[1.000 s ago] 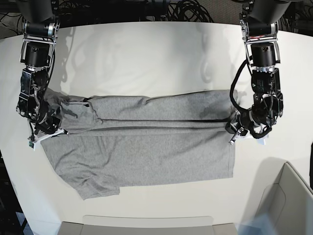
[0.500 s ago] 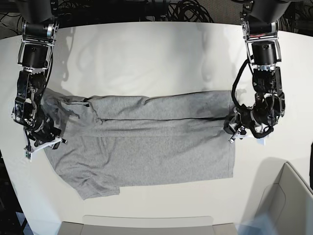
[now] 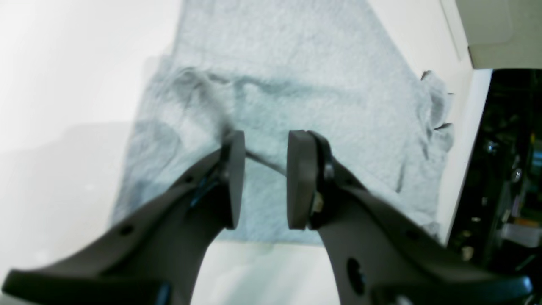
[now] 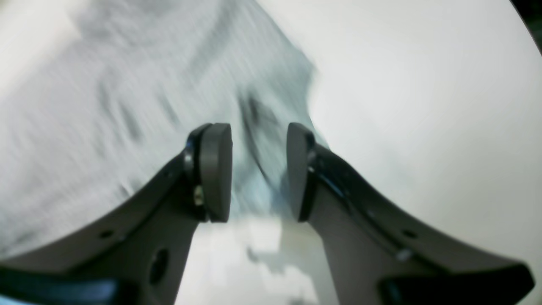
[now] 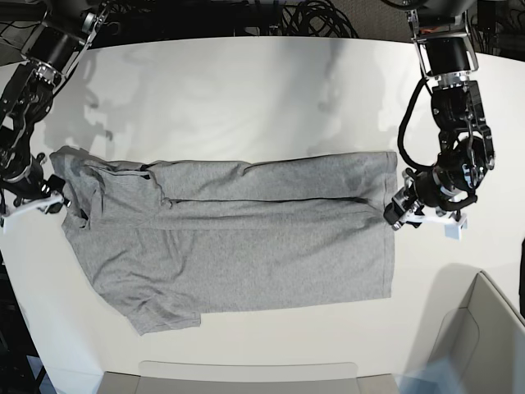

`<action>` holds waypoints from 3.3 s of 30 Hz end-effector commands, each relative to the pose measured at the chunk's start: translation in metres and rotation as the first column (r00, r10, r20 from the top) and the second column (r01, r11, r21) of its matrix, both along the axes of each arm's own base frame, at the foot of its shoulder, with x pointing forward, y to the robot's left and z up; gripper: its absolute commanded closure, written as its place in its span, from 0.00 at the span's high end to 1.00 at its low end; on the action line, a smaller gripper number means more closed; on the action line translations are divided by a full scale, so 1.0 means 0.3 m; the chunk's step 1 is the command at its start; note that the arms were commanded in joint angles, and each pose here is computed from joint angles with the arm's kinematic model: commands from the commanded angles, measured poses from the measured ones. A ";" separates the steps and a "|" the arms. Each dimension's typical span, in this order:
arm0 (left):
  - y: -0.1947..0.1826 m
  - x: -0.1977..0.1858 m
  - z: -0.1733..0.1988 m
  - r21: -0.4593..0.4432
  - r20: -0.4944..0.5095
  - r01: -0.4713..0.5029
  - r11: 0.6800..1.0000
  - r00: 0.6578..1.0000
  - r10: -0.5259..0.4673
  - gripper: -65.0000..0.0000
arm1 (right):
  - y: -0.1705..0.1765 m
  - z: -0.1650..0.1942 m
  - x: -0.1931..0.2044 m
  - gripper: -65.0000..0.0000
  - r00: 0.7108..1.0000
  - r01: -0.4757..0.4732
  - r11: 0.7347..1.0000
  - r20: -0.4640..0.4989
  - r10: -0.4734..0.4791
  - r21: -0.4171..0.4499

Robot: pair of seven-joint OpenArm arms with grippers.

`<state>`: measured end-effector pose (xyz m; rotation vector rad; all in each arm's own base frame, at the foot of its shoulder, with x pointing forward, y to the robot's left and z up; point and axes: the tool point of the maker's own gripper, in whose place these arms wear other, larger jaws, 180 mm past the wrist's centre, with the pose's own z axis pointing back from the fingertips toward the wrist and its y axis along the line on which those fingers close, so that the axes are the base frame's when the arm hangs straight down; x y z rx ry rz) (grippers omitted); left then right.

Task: Fold the T-shirt properly
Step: 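Release the folded edge and raise both grippers away from the shirt, then lower both grippers and grasp the folded edge of the shirt again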

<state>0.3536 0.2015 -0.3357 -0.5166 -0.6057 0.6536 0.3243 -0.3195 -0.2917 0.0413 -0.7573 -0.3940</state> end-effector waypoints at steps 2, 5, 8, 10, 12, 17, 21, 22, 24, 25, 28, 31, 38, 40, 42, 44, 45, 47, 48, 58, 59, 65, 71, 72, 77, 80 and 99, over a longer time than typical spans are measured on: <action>-0.005 -0.013 0.028 0.004 0.021 0.009 1.000 1.000 -0.009 0.29 | -0.010 0.030 -0.045 0.36 1.000 -0.008 0.999 0.009 0.008 -0.038; -0.011 -0.052 0.006 0.009 0.003 0.015 1.000 1.000 -0.015 0.29 | -0.016 -0.004 -0.144 0.46 1.000 0.015 0.999 -0.023 -0.017 -0.052; -0.011 -0.080 -0.017 0.010 -0.016 0.018 1.000 1.000 -0.018 0.29 | -0.046 -0.029 -0.225 0.52 0.998 0.046 0.997 -0.048 -0.049 -0.056; -0.010 -0.092 -0.029 0.013 -0.025 0.018 1.000 1.000 -0.018 0.29 | -0.068 -0.048 -0.247 0.51 0.998 0.044 0.998 -0.044 -0.045 -0.040; -0.012 -0.101 -0.038 0.011 -0.032 0.016 1.000 0.999 -0.016 0.29 | -0.121 -0.083 -0.263 0.51 0.994 0.097 0.995 -0.049 -0.098 -0.012; -0.017 -0.102 -0.041 0.005 -0.033 0.015 1.000 0.999 -0.015 0.29 | -0.233 -0.169 -0.273 0.51 0.981 0.192 0.981 -0.038 -0.192 0.005; -0.013 -0.130 -0.061 0.011 -0.051 0.015 1.000 0.999 -0.014 0.28 | -0.209 -0.225 -0.241 0.51 0.984 0.170 0.985 -0.067 -0.166 0.044; -0.014 -0.128 -0.053 0.015 -0.045 0.014 1.000 0.999 -0.014 0.28 | -0.211 -0.225 -0.237 0.51 0.984 0.168 0.985 -0.067 -0.164 0.049; -0.024 -0.131 -0.042 0.015 -0.034 0.020 1.000 0.999 -0.020 0.28 | -0.203 -0.224 -0.215 0.51 0.986 0.164 0.984 -0.051 -0.161 0.071; -0.025 -0.146 -0.051 0.016 -0.042 0.022 1.000 0.999 -0.021 0.28 | -0.199 -0.221 -0.198 0.51 0.987 0.161 0.984 -0.039 -0.158 0.076; -0.025 -0.160 -0.057 0.019 -0.047 0.022 1.000 0.999 -0.022 0.28 | -0.180 -0.235 -0.157 0.51 0.990 0.137 0.988 -0.028 -0.135 0.074; -0.027 -0.163 -0.059 0.018 -0.049 0.023 1.000 0.999 -0.022 0.28 | -0.172 -0.261 -0.128 0.51 0.992 0.120 0.990 -0.039 -0.117 0.074; -0.003 -0.180 -0.080 0.043 -0.041 -0.012 0.999 0.999 0.013 0.29 | -0.178 -0.257 -0.101 0.51 0.992 0.128 0.988 -0.022 -0.127 0.084; 0.011 -0.190 -0.093 0.058 -0.037 -0.027 0.998 0.999 0.029 0.29 | -0.184 -0.281 -0.100 0.51 0.989 0.143 0.984 -0.040 -0.139 0.103; 0.019 -0.189 -0.093 0.067 -0.020 -0.041 0.997 0.999 0.043 0.29 | -0.210 -0.288 -0.099 0.51 0.987 0.155 0.983 -0.053 -0.150 0.103; 0.021 -0.186 -0.093 0.068 -0.016 -0.047 0.997 0.999 0.048 0.32 | -0.211 -0.289 -0.096 0.51 0.987 0.156 0.982 -0.054 -0.151 0.105; 0.019 -0.192 -0.103 0.065 -0.022 -0.051 0.997 0.998 0.052 0.34 | -0.210 -0.284 -0.093 0.51 0.988 0.154 0.983 -0.050 -0.149 0.103; 0.018 -0.214 -0.132 0.050 -0.047 -0.066 0.997 0.997 0.068 0.36 | -0.210 -0.282 -0.093 0.51 0.988 0.153 0.983 -0.048 -0.149 0.102; 0.042 -0.220 -0.141 0.046 -0.055 -0.093 0.995 0.994 0.096 0.36 | -0.212 -0.283 -0.093 0.51 0.988 0.154 0.983 -0.050 -0.149 0.101; 0.114 -0.271 -0.254 0.005 -0.154 -0.207 0.978 0.966 0.206 0.36 | -0.221 -0.289 -0.104 0.51 0.987 0.157 0.983 -0.060 -0.152 0.097; 0.113 -0.273 -0.257 0.004 -0.157 -0.207 0.978 0.966 0.205 0.36 | -0.221 -0.289 -0.104 0.51 0.987 0.157 0.983 -0.060 -0.152 0.097; 0.099 -0.223 -0.242 0.001 -0.098 -0.145 0.989 0.985 0.145 0.36 | -0.210 -0.297 -0.105 0.51 0.987 0.157 0.982 -0.062 -0.151 0.105; 0.115 -0.206 -0.243 0.008 -0.078 -0.165 0.986 0.983 0.165 0.36 | -0.212 -0.295 -0.105 0.51 0.987 0.157 0.982 -0.062 -0.151 0.103; 0.113 -0.205 -0.241 0.007 -0.075 -0.164 0.986 0.984 0.164 0.36 | -0.214 -0.294 -0.105 0.51 0.987 0.157 0.982 -0.062 -0.151 0.102; 0.088 -0.182 -0.193 0.003 -0.025 -0.154 0.988 0.988 0.154 0.36 | -0.214 -0.294 -0.105 0.51 0.987 0.157 0.982 -0.062 -0.151 0.102; 0.078 -0.177 -0.201 -0.001 -0.032 -0.149 0.989 0.988 0.149 0.36 | -0.216 -0.293 -0.105 0.51 0.987 0.157 0.983 -0.062 -0.151 0.100; -0.016 -0.156 -0.254 -0.137 -0.100 -0.110 0.985 0.990 0.097 0.41 | -0.218 -0.288 -0.100 0.51 0.987 0.155 0.983 -0.058 -0.150 0.100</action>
